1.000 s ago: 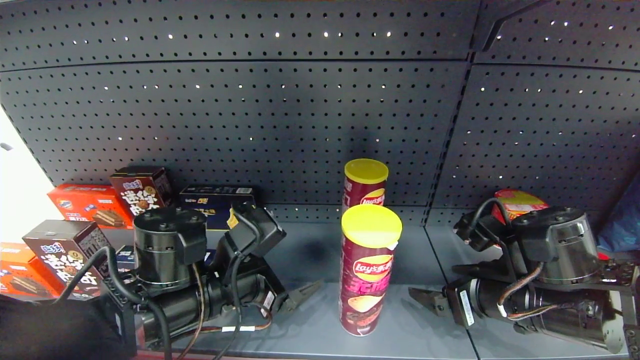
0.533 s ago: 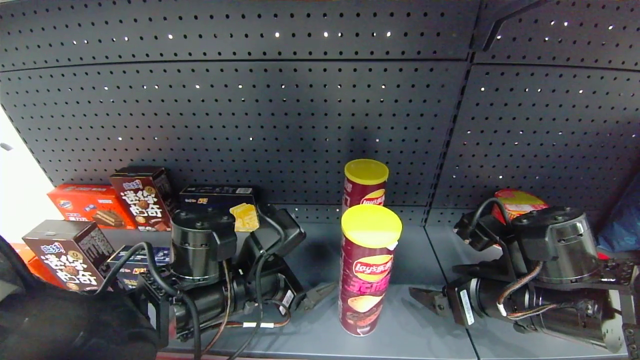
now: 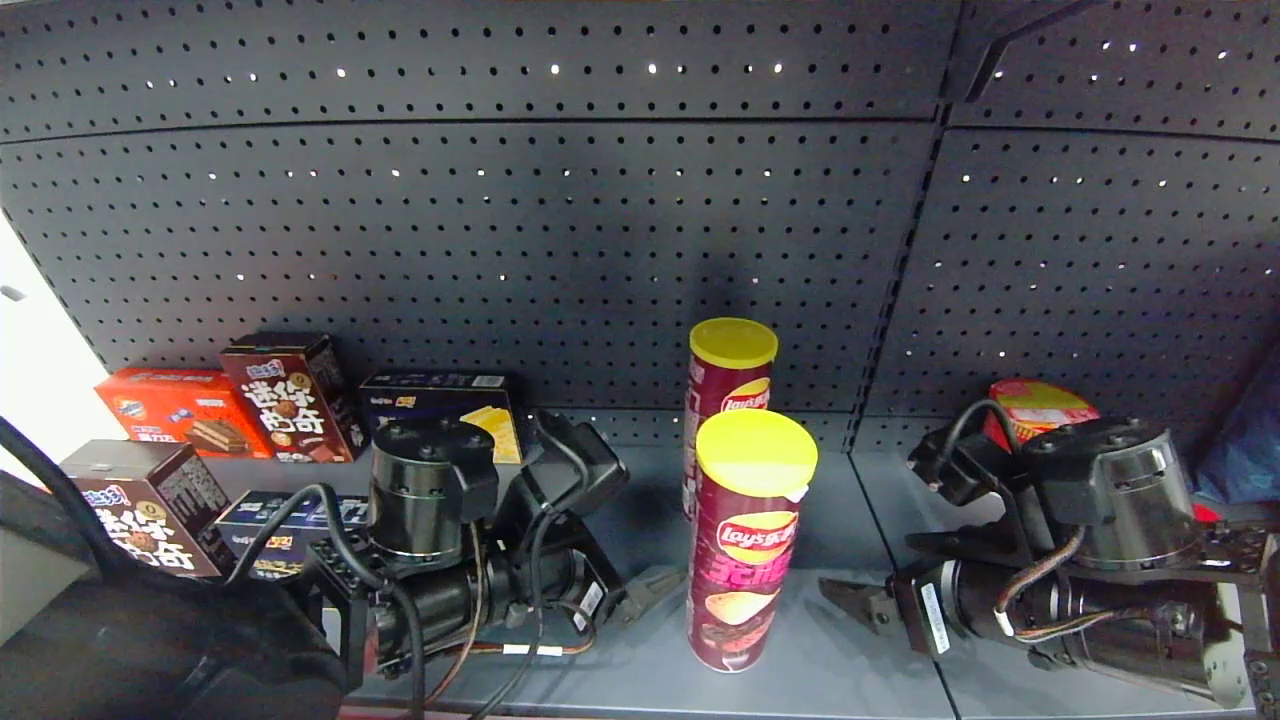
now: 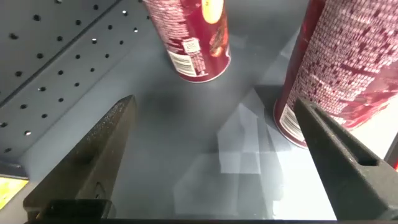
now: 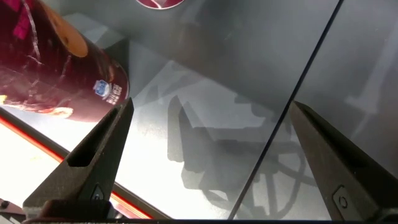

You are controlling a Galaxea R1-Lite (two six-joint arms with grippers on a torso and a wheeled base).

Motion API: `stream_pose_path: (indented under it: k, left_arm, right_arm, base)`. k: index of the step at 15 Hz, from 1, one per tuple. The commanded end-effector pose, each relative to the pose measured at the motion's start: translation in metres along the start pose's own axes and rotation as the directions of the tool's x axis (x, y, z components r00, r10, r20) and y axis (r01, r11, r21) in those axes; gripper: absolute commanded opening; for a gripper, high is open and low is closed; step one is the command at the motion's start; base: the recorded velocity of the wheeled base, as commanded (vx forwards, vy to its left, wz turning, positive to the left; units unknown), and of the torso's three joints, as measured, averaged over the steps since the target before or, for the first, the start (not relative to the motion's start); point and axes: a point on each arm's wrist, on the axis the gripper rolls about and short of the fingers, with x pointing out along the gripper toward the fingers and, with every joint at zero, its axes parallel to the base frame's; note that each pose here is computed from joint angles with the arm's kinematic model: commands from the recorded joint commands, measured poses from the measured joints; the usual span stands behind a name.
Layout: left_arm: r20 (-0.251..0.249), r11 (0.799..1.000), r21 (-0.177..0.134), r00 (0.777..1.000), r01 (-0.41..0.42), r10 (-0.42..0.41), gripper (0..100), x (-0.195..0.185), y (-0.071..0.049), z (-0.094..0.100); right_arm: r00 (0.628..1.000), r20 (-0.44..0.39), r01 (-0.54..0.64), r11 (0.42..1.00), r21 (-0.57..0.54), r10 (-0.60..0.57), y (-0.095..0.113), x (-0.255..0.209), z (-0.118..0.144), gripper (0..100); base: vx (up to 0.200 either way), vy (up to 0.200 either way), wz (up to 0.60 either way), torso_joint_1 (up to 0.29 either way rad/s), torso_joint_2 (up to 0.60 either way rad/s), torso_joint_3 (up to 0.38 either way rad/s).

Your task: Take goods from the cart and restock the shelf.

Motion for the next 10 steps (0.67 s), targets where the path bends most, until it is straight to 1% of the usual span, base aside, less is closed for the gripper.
stream_pose_path:
  k: [1,4,6,7,8,10]
  left_arm:
    - [-0.006,1.0,-0.001,1.0,0.007,-0.007,100,0.002,-0.001,-0.002]
    - [-0.013,1.0,-0.004,1.0,0.005,-0.005,100,0.001,-0.002,-0.003]
    - [-0.008,1.0,-0.006,1.0,-0.003,0.003,100,-0.001,0.001,-0.002]
    - [0.024,1.0,-0.008,0.999,-0.029,0.03,100,-0.01,0.006,0.006]
    - [0.044,0.998,-0.01,0.997,-0.055,0.055,100,-0.017,0.01,0.011]
    - [0.091,0.995,-0.011,0.991,-0.099,0.099,100,-0.029,0.019,0.022]
  right_arm:
    - [1.0,0.0,0.005,1.0,0.003,-0.005,-0.001,0.0,0.0,100]
    - [1.0,-0.003,0.007,1.0,0.004,-0.007,-0.002,0.0,-0.001,100]
    - [1.0,0.002,0.006,1.0,0.004,-0.006,-0.002,-0.001,-0.001,100]
    - [1.0,0.02,0.006,1.0,0.006,-0.006,-0.002,-0.003,0.003,100]
    - [0.999,0.047,0.002,1.0,0.01,-0.003,-0.001,-0.005,0.009,100]
    - [0.991,0.133,0.001,1.0,0.024,-0.004,-0.003,-0.012,0.025,100]
  base:
    - [0.0,0.0,0.0,0.0,0.0,0.0]
    - [0.0,0.0,0.0,0.0,0.0,0.0]
    - [0.0,0.0,0.0,0.0,0.0,0.0]
    - [0.0,0.0,0.0,0.0,0.0,0.0]
    - [0.0,0.0,0.0,0.0,0.0,0.0]
    - [0.0,0.0,0.0,0.0,0.0,0.0]
